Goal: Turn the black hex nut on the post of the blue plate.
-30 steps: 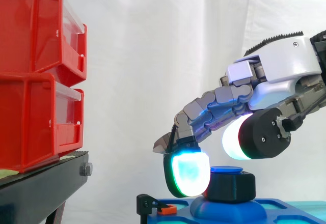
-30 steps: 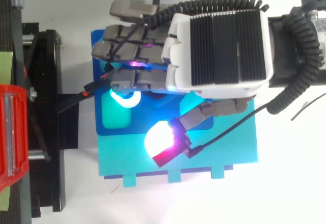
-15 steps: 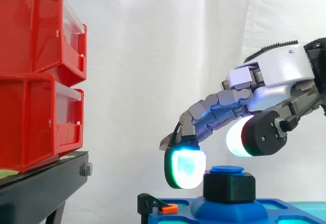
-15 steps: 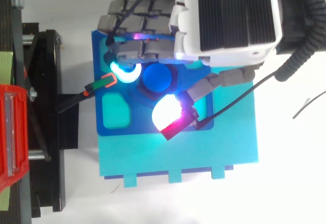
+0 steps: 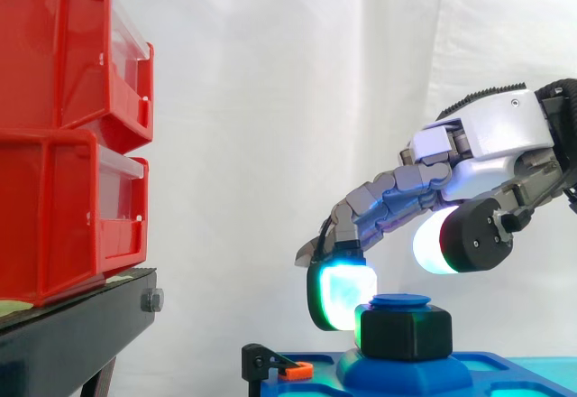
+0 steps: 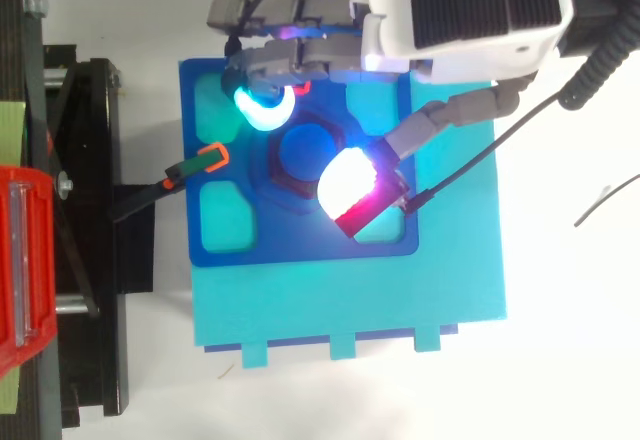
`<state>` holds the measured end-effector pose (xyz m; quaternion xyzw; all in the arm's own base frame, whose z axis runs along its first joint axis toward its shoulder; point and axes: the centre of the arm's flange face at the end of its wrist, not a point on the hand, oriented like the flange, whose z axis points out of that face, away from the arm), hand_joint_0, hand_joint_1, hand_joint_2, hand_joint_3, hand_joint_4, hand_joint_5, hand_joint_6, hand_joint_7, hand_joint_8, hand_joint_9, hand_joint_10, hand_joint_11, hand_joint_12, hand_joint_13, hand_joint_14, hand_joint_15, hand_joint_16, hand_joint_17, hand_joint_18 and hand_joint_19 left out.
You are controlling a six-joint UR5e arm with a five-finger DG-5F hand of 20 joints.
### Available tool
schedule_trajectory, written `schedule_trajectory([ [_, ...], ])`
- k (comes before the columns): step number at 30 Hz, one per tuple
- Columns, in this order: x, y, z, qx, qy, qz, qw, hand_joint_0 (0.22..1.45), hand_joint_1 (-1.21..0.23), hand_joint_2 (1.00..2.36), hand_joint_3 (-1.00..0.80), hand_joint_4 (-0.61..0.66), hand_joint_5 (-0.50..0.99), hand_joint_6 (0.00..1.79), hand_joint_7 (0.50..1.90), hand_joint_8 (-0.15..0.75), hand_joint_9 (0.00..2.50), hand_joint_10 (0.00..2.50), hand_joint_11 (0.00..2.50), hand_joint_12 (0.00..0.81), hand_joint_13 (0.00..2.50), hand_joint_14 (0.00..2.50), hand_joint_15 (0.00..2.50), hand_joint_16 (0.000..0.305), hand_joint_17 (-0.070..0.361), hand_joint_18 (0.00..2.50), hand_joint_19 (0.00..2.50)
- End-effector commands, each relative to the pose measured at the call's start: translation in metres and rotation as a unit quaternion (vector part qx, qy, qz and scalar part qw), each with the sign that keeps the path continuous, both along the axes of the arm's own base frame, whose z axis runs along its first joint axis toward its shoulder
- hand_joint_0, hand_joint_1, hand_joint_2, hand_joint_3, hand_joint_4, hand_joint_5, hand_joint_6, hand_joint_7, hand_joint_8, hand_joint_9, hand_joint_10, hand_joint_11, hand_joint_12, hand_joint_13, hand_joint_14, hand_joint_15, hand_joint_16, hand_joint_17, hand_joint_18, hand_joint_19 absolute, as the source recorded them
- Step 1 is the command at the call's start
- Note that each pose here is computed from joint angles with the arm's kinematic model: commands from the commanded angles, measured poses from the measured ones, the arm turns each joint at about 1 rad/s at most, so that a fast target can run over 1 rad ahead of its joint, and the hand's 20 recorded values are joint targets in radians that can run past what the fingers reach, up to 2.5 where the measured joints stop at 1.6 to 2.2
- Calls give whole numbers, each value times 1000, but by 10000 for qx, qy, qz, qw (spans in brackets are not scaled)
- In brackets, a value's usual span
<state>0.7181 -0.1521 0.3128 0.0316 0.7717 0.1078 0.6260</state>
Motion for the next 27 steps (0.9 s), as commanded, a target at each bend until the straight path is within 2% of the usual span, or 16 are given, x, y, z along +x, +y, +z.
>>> schedule_trajectory([
  [1, 0, -3, 0, 8, -21, 20, 10000, 491, -340, 1000, -500, 200, -211, 502, 1062, 240, 267, 0, 0, 360, 290, 2, 47, 57, 128, 99, 87],
  [7, 5, 4, 2, 3, -173, 50, 9998, 492, -341, 1000, -500, 199, -211, 502, 1061, 240, 266, 0, 0, 359, 290, 2, 47, 57, 129, 97, 95],
  [11, 11, 10, 6, -10, -380, 65, 9993, 491, -341, 1000, -500, 200, -211, 502, 1061, 241, 267, 0, 0, 360, 289, 1, 47, 57, 128, 96, 89],
  [14, 16, 20, 7, -32, -471, 6, 9989, 490, -340, 1000, -500, 200, -212, 502, 1056, 241, 268, 0, 0, 360, 289, 1, 48, 57, 128, 95, 95],
  [15, 16, 20, 7, -37, -478, -25, 9988, 490, -340, 1000, -500, 199, -212, 502, 1060, 241, 267, 0, 0, 360, 288, 1, 48, 57, 128, 94, 88],
  [24, 27, 47, 11, -68, -709, -84, 9974, 481, -345, 1000, -500, 198, -216, 502, 1035, 242, 262, 0, 0, 362, 282, 2, 50, 58, 129, 87, 97],
  [27, 32, 54, -2, -77, -663, -114, 9977, 442, -376, 1000, -500, 212, -216, 502, 1026, 252, 256, 0, 0, 379, 289, 0, 54, 61, 137, 91, 94],
])
